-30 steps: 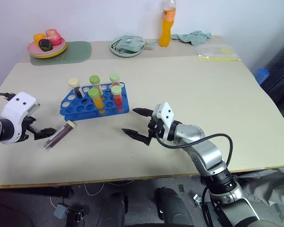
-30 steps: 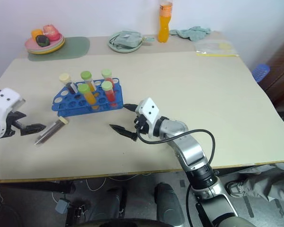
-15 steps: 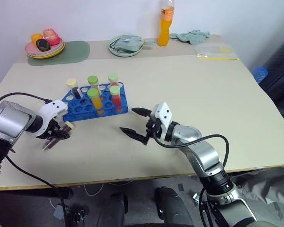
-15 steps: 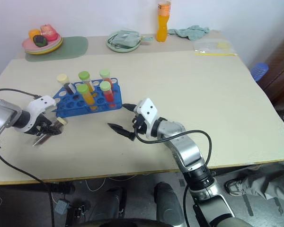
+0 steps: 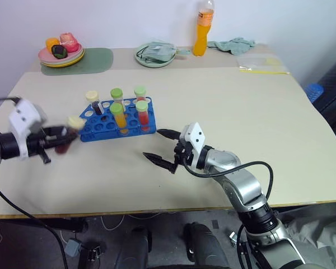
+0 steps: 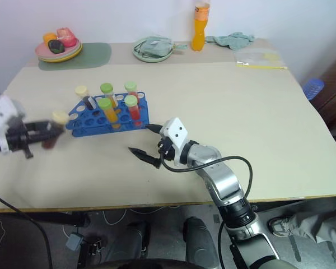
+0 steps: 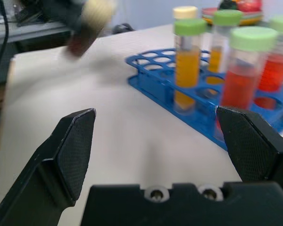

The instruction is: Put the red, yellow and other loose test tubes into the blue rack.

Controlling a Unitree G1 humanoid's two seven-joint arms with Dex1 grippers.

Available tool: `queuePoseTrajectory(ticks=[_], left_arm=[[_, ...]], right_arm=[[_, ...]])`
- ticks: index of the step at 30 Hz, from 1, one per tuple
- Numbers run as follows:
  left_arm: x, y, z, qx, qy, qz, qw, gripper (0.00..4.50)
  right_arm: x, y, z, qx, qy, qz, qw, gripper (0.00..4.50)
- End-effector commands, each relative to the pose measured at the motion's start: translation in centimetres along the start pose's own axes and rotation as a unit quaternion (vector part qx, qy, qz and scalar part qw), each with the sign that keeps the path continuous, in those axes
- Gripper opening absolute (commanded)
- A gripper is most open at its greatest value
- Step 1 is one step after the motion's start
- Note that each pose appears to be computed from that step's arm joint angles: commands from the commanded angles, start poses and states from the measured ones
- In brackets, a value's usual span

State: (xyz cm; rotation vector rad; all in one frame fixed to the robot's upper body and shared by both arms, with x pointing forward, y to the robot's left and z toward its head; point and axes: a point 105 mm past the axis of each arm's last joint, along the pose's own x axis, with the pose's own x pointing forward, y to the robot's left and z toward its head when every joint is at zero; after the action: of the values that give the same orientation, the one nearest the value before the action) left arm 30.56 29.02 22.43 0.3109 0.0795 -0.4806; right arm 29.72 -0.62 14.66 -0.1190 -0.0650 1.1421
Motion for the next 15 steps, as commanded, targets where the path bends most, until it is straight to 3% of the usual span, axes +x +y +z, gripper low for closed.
queuePoseTrajectory(ticks=[1,4,8,15], left_arm=[[-0.1,2.2,2.8,0.013,-0.093,0.212,0.973,0.77],[1.1,0.1,2.8,0.021,-0.135,0.296,0.945,0.77],[3.6,-3.7,0.8,0.024,-0.131,0.316,0.939,0.77],[6.0,-5.3,-1.0,-0.002,-0.134,0.349,0.927,0.77]], right_arm=[[0.3,0.2,1.3,-0.01,-0.02,0.015,1.0,4.5],[0.6,0.3,1.3,-0.01,-0.021,0.021,1.0,4.5],[0.8,0.3,1.4,-0.016,-0.021,0.026,0.999,4.5],[0.8,0.0,1.5,-0.02,-0.019,0.022,0.999,4.5]])
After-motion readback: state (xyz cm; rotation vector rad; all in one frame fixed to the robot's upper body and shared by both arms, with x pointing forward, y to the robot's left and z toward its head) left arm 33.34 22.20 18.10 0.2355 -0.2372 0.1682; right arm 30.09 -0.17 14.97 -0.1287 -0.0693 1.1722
